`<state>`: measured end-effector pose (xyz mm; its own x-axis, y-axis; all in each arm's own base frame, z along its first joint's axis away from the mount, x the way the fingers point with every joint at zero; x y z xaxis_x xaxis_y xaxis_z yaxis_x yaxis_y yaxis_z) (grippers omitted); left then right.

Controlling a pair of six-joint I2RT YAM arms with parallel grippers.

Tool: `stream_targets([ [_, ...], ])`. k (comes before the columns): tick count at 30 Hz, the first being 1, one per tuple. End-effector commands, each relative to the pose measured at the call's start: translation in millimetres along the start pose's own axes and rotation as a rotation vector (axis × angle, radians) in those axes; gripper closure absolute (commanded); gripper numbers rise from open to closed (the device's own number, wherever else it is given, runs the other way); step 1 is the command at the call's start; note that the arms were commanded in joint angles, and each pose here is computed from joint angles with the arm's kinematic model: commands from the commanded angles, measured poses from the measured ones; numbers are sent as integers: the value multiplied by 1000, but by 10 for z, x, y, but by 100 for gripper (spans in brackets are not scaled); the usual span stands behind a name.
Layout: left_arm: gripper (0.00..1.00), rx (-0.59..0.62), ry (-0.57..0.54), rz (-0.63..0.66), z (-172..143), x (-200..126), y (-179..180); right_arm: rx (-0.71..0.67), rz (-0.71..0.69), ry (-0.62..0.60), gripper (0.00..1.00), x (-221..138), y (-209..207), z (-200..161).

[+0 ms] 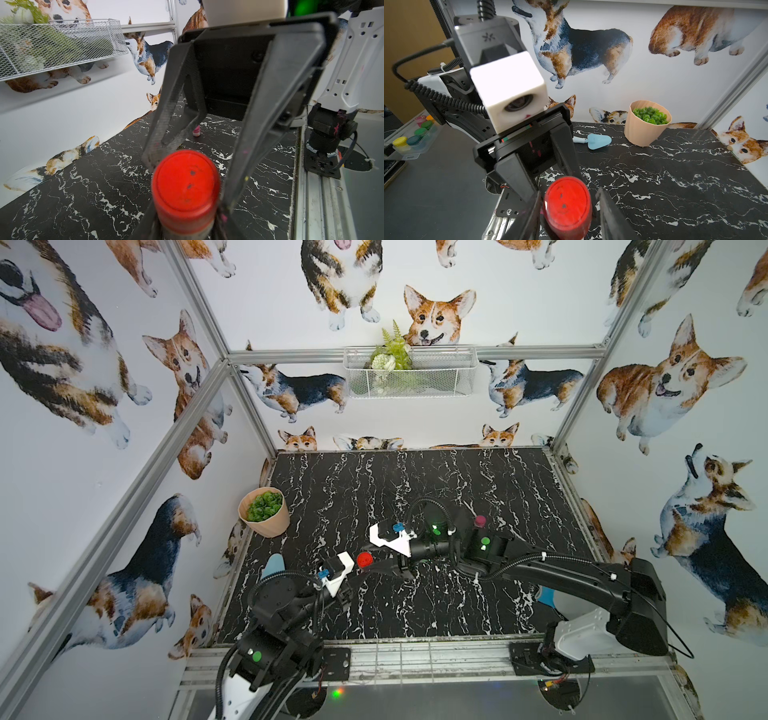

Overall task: Close the paint jar lid
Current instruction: Screw the lid onto the paint jar.

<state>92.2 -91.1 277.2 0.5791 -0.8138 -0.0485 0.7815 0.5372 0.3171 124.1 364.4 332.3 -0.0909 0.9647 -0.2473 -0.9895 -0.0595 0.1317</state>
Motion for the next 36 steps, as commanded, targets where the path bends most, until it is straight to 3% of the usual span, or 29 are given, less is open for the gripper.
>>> stream_targets([
  [1, 75, 28, -29, 13, 53, -3, 19, -15, 0, -21, 61, 10, 23, 56],
  [4, 75, 29, -27, 17, 52, -5, 21, -15, -19, -6, 68, 28, 23, 43],
  [10, 75, 36, -19, 48, 49, -17, 42, -21, -101, 15, 71, 93, 35, 9],
  [15, 75, 55, -7, 109, 50, -52, 80, -39, -285, 7, 71, 214, 40, -41],
  [22, 75, 84, 33, 235, 34, -115, 162, 157, -585, -69, 73, 342, -167, -122],
  [31, 76, 90, 89, 314, -11, -130, 228, 259, -661, -107, 71, 429, -152, -182],
  [32, 76, 90, 96, 318, -15, -125, 236, 267, -662, -109, 64, 415, -148, -185],
  [34, 75, 86, 109, 317, -32, -107, 243, 270, -641, -114, 34, 369, -115, -178],
  [36, 75, 83, 122, 315, -45, -92, 248, 274, -619, -129, 18, 272, -63, -146],
])
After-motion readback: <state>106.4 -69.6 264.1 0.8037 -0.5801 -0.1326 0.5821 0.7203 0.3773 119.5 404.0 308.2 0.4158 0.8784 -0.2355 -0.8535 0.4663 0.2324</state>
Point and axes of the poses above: each gripper's point midway between its finger pads, its own x axis out along the fingers, its own y axis along the line the jaws close on, z = x × y, the point moved 9 cm from there along -x, back along the fingers, and after that the axes turned 11 degrees about x, right-handed, at the moved point
